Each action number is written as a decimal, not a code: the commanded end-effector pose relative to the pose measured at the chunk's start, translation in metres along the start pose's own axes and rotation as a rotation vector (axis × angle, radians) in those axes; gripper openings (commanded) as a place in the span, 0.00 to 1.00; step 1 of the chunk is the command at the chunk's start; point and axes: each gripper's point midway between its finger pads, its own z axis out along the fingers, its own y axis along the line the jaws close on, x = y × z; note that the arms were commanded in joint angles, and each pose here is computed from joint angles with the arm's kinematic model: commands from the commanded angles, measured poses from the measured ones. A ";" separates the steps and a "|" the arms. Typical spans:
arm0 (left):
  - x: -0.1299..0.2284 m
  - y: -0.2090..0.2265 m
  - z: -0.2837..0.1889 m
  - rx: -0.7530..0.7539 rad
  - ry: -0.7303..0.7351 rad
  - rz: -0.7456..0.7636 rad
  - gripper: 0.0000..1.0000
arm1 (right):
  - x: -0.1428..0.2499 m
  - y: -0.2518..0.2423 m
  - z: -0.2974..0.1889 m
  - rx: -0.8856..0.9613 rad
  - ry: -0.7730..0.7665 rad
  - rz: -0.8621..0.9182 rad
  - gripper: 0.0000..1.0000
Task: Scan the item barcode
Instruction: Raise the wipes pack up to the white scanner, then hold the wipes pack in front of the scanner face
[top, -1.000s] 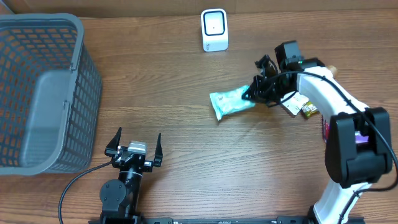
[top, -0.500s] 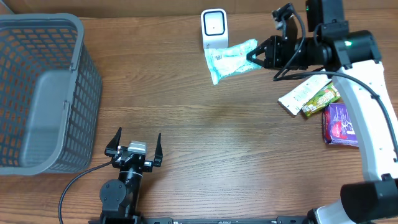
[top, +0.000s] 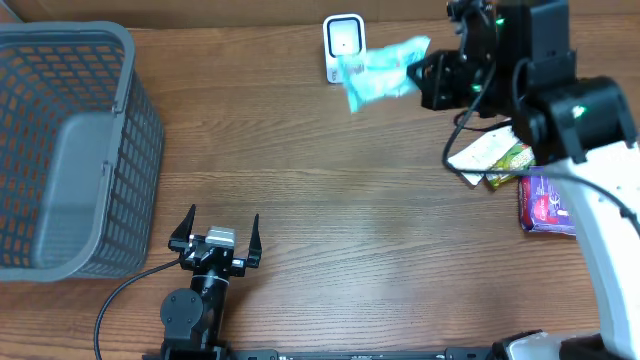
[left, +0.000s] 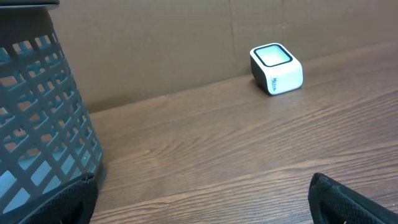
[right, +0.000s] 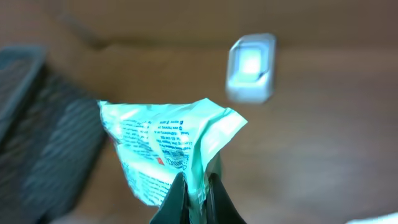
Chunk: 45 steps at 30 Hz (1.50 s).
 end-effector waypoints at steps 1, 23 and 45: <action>0.001 0.001 0.000 -0.006 0.002 -0.004 1.00 | -0.034 -0.024 -0.004 0.404 -0.197 -0.132 0.04; 0.002 0.001 0.000 -0.006 0.002 -0.004 0.99 | -0.075 -0.042 0.220 0.973 -0.295 -1.161 0.04; 0.002 0.001 0.000 -0.006 0.002 -0.004 1.00 | -0.060 -0.036 0.267 0.730 -0.330 -1.269 0.04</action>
